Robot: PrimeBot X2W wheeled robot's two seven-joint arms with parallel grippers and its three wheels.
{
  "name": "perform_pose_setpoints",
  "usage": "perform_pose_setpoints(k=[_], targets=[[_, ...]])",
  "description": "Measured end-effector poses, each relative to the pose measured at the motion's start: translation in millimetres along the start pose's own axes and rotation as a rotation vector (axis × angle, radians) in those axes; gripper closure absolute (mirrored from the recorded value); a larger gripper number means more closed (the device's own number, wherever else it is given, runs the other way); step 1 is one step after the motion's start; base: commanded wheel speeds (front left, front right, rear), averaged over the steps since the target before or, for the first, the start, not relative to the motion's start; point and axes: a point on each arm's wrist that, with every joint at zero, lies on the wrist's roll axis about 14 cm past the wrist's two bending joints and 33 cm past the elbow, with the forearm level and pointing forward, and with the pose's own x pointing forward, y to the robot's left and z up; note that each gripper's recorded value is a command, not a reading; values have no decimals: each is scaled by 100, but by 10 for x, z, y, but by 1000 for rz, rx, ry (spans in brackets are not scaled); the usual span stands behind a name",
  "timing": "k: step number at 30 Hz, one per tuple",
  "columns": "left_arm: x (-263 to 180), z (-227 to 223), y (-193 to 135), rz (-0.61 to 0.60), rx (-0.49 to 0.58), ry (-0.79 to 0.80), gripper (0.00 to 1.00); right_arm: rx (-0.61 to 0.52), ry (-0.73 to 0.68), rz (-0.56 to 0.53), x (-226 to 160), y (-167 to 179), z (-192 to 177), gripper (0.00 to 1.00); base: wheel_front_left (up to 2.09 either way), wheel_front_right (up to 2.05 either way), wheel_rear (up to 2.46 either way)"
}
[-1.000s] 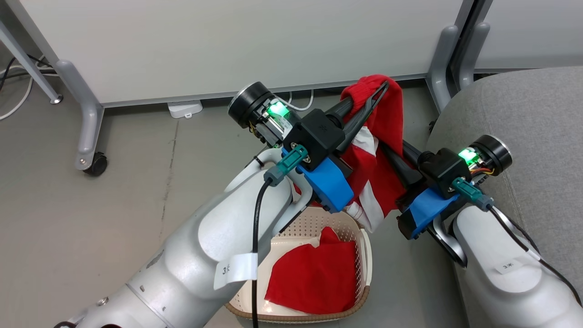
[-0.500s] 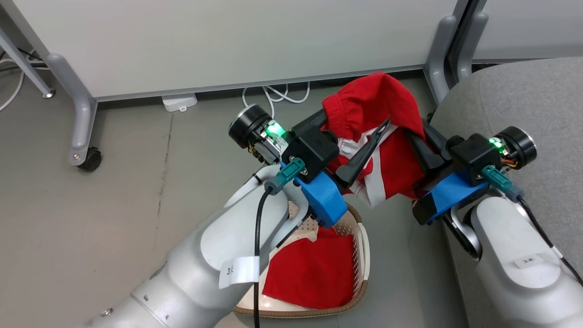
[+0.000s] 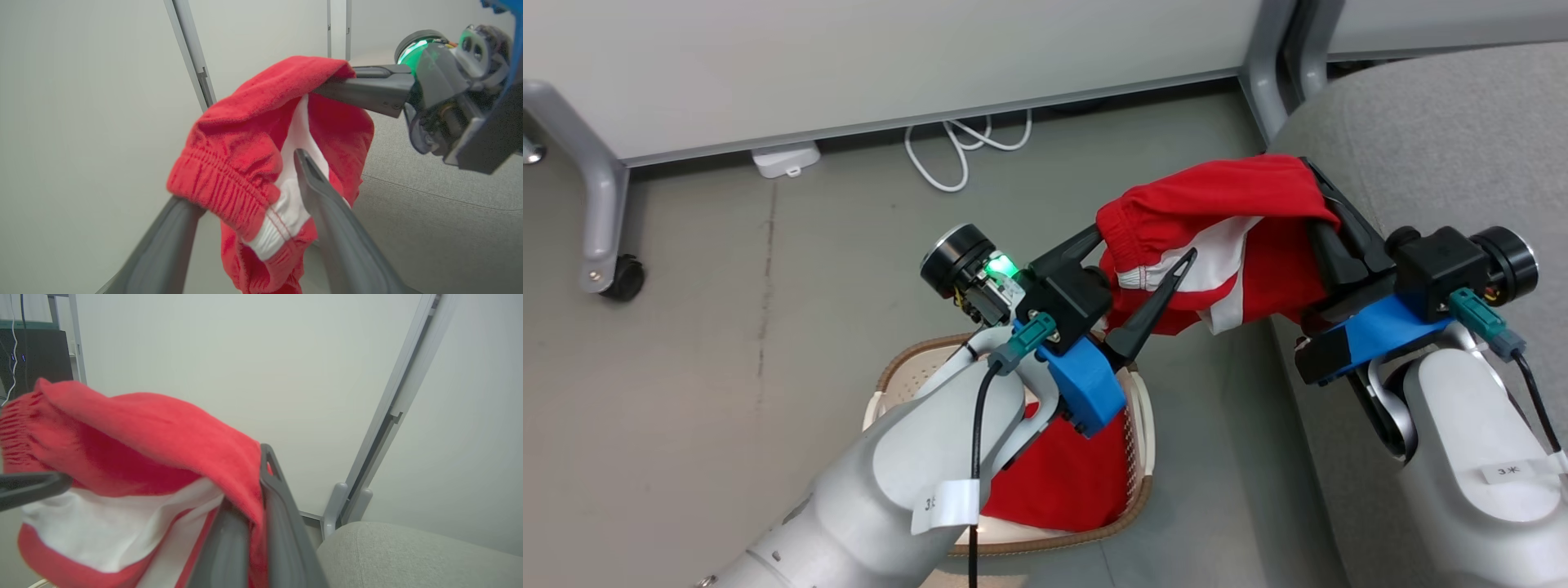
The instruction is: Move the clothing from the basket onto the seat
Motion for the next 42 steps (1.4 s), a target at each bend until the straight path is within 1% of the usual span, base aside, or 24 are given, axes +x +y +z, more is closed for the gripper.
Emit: perform_pose_setpoints(k=[7, 13, 14, 24, 35, 42], targets=[[85, -201, -135, -54, -25, 26, 0, 7, 13, -113, -171, -339, -66, 100, 0, 0, 0], [191, -289, -279, -112, -40, 27, 0, 10, 30, -228, -414, -655, -120, 100, 0, 0, 0], [238, -292, -342, -136, -43, 21, 0, 11, 31, -267, -502, -755, -118, 100, 0, 0, 0], [429, -308, -722, -266, -59, 0, 0, 0, 57, -470, -1099, -1225, -122, 100, 0, 0, 0], [525, -323, -1110, -380, -87, -14, 0, -4, 125, -637, -1733, -1476, -237, 100, 0, 0, 0], [559, -320, -1238, -417, -99, -22, 0, 9, 160, -689, -1952, -1489, -315, 100, 0, 0, 0]])
